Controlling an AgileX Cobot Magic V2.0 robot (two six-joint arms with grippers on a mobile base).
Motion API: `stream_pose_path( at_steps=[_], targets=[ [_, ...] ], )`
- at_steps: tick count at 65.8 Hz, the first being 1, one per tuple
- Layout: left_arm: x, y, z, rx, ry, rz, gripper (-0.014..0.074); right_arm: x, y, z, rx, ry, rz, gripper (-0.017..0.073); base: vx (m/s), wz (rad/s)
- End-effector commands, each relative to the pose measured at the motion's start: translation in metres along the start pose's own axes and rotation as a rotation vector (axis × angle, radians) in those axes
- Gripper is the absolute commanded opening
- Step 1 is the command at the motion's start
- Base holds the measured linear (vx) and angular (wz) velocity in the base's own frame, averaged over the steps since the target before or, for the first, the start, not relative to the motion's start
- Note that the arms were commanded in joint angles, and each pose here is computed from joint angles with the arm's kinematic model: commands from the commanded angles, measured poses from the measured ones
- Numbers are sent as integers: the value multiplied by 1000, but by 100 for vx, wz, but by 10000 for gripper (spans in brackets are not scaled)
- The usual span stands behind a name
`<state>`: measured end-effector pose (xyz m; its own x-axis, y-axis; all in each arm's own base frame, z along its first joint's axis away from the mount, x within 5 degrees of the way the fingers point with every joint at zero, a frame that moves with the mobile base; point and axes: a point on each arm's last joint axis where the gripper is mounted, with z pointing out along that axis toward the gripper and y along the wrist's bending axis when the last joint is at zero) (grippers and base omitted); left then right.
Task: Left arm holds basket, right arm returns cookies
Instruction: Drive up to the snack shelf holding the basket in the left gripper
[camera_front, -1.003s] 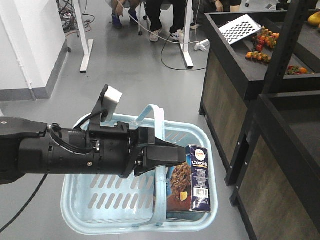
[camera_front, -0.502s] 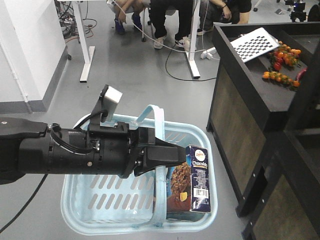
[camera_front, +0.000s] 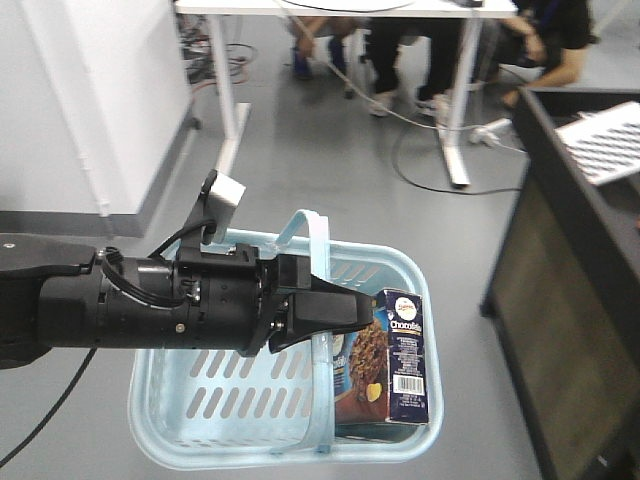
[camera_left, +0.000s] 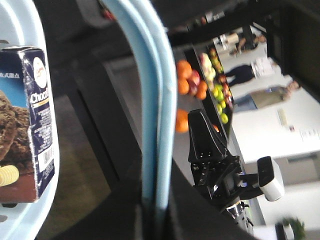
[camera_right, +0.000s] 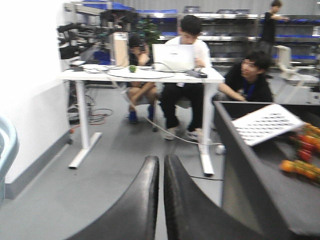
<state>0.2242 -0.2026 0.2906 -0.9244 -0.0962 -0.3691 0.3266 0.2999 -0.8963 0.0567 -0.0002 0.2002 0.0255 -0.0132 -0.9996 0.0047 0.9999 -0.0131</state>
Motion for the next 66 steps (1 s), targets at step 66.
stream_pose_path(
  at_steps=[66],
  targets=[
    [-6, -29, -8, 133, -46, 1, -3, -2, 0, -1, 6, -70, -9, -10, 26, 79]
  ],
)
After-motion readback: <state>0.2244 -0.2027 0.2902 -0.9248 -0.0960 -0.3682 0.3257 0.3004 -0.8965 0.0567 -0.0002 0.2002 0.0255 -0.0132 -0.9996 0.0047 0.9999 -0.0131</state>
